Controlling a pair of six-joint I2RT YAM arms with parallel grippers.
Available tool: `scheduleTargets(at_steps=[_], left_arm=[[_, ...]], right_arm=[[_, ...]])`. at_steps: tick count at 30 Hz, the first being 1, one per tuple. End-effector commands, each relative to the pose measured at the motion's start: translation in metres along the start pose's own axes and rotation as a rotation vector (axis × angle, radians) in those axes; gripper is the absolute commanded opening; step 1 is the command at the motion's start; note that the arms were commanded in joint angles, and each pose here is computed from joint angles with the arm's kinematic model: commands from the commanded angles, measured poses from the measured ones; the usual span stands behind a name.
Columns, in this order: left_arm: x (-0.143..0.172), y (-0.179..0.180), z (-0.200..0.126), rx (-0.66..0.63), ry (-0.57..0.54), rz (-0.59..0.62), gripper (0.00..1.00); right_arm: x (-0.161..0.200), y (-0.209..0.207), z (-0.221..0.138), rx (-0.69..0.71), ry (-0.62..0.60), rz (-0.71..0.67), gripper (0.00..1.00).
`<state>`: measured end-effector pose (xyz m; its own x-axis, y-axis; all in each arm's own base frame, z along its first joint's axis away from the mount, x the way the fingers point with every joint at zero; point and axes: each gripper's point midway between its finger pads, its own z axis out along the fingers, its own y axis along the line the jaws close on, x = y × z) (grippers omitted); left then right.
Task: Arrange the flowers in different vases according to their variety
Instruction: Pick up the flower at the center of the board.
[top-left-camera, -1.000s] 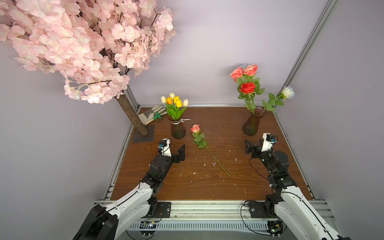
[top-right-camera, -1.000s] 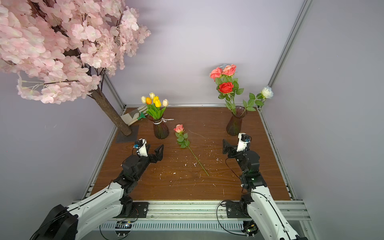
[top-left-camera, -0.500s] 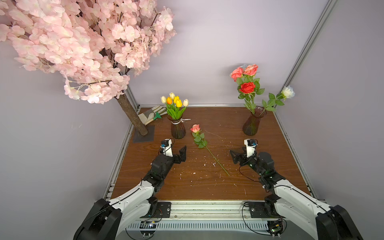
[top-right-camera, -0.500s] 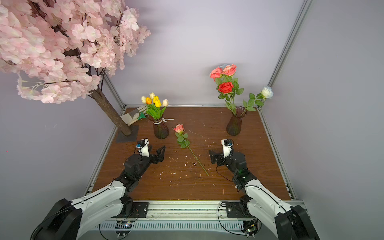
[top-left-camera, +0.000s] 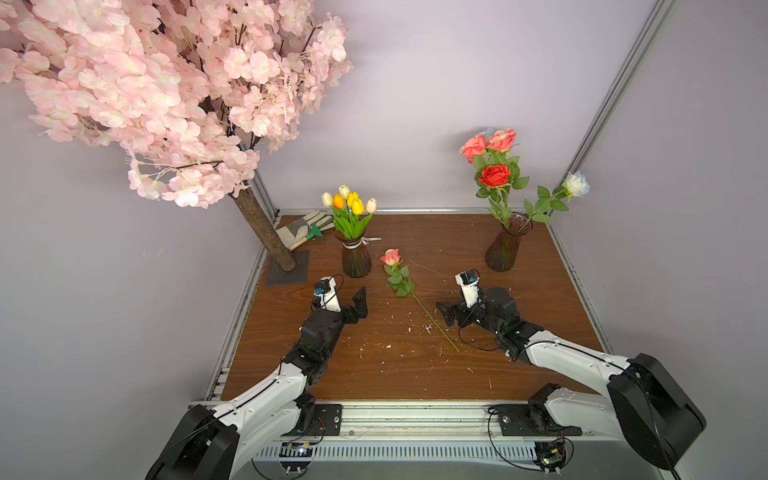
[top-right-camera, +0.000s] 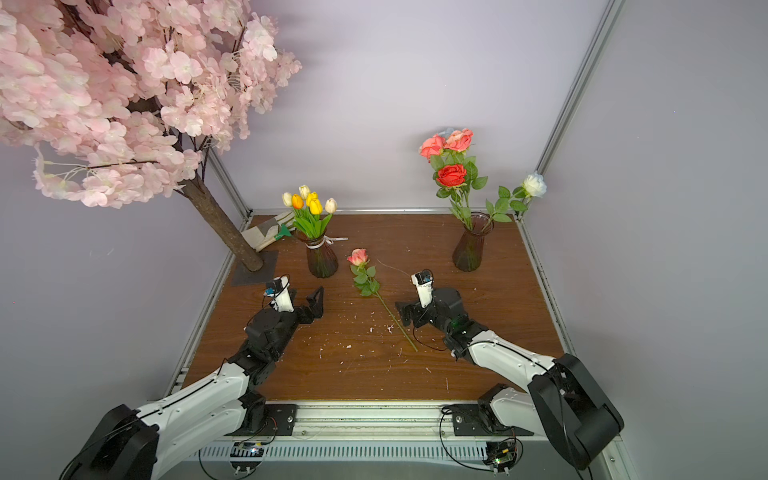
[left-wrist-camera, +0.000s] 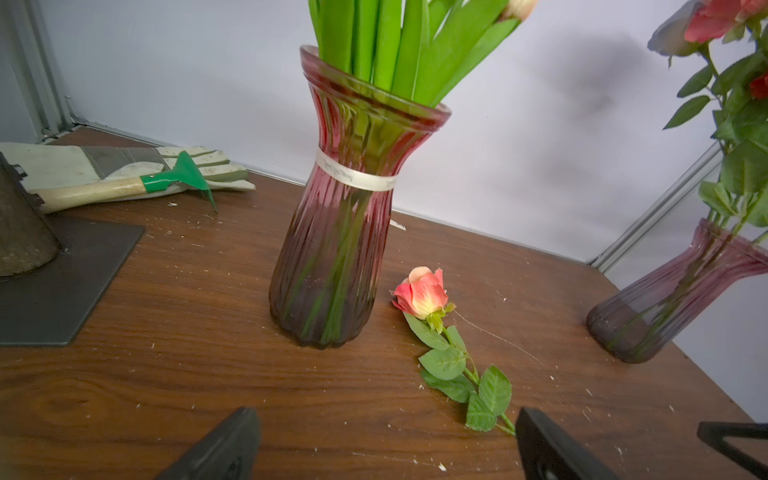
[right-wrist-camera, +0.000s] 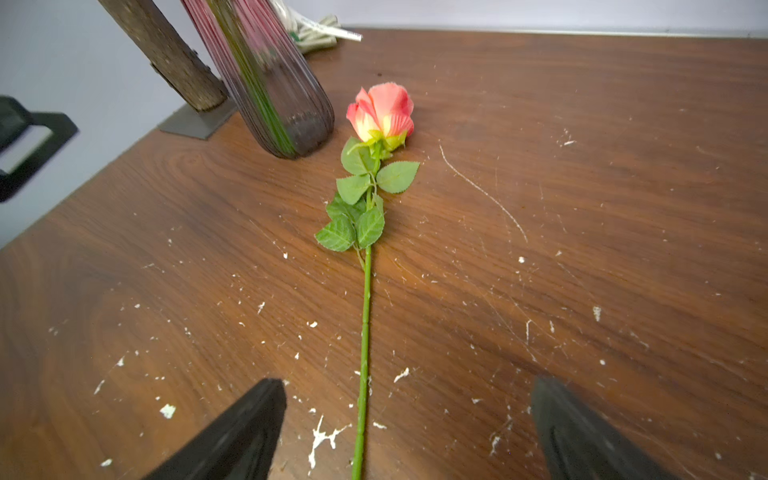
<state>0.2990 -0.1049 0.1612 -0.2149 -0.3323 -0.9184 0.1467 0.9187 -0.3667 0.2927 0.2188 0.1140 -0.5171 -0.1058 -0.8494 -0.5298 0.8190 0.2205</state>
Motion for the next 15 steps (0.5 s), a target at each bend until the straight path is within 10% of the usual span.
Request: scheduleTargets(at_steps=[1,15], left_arm=[[-0.001,0.01,-0.004,-0.045,-0.024,-0.024,0.99],[-0.006,0.032,-0.013,-0.11,-0.075,-0.099,1.0]], right_arm=[[0.001,0.006,0.012,0.015,0.064,-0.04,0.99],[0.024,0.03,0.067,0.095,0.344,-0.07,0.99]])
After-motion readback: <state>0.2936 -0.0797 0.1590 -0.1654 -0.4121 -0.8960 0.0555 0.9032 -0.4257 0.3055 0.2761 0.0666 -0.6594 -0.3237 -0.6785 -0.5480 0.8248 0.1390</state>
